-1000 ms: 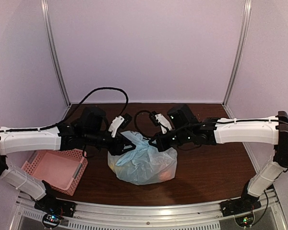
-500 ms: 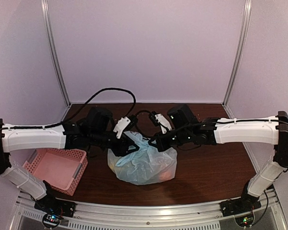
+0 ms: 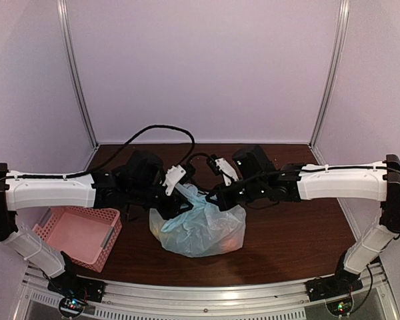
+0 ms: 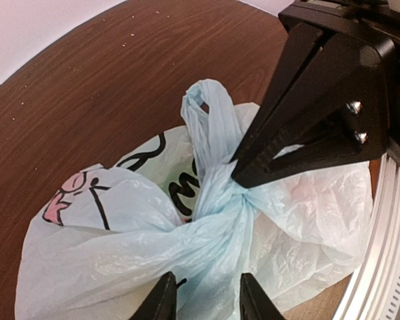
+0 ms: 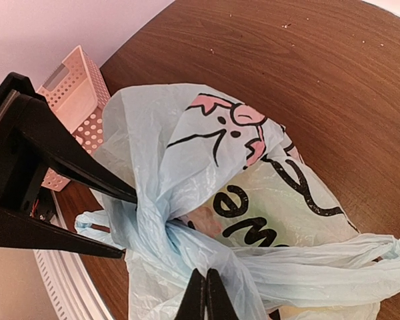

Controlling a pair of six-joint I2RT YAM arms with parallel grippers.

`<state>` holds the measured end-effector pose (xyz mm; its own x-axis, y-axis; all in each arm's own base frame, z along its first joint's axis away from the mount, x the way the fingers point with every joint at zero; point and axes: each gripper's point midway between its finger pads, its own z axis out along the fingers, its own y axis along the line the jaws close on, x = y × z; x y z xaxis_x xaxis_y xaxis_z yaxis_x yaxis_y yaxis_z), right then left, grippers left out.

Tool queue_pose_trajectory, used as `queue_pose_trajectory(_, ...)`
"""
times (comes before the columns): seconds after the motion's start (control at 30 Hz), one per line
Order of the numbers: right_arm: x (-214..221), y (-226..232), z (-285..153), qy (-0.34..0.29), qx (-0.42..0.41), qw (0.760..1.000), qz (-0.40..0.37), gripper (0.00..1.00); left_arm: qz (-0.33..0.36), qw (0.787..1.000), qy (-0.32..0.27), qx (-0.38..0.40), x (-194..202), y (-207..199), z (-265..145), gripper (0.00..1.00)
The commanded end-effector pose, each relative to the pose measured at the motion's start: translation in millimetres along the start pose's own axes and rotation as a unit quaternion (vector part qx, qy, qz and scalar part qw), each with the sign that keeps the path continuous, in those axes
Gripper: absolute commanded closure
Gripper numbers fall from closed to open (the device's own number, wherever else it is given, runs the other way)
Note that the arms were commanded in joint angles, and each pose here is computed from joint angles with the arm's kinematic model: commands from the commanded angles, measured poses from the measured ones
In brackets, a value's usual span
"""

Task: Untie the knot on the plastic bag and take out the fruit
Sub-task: Untie the bag handles from the takeout bag.

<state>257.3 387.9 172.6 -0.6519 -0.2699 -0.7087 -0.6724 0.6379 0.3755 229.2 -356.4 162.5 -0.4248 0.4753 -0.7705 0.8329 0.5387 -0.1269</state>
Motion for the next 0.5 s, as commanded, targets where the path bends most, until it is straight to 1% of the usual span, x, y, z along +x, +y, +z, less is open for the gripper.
queue_pose_trajectory(0.0, -7.5, 1.3, -5.9, -0.017, -0.007, 1.0, 0.004, 1.0, 0.009, 1.0, 0.002, -0.01, -2.7, -0.4, 4.2, 0.66)
queue_pose_trajectory(0.07, -7.3, 1.1, -5.8, -0.016, -0.006, 1.0, 0.005, 1.0, 0.008, 1.0, 0.006, -0.01, -0.3, -0.8, 5.4, 0.67)
queue_pose_trajectory(0.2, -7.3, 1.2, -5.8, -0.017, -0.007, 1.0, 0.005, 1.0, 0.006, 1.0, 0.007, -0.012, 0.8, -0.6, 5.7, 0.8)
queue_pose_trajectory(0.3, -6.6, 0.7, -5.8, -0.016, -0.006, 1.0, 0.005, 1.0, 0.004, 1.0, 0.004, -0.012, -1.7, -0.7, 4.8, 0.83)
queue_pose_trajectory(0.47, -5.0, 0.2, -5.4, -0.014, -0.005, 1.0, 0.005, 1.0, -0.001, 1.0, -0.003, -0.01, -7.4, -1.8, 2.1, 0.92)
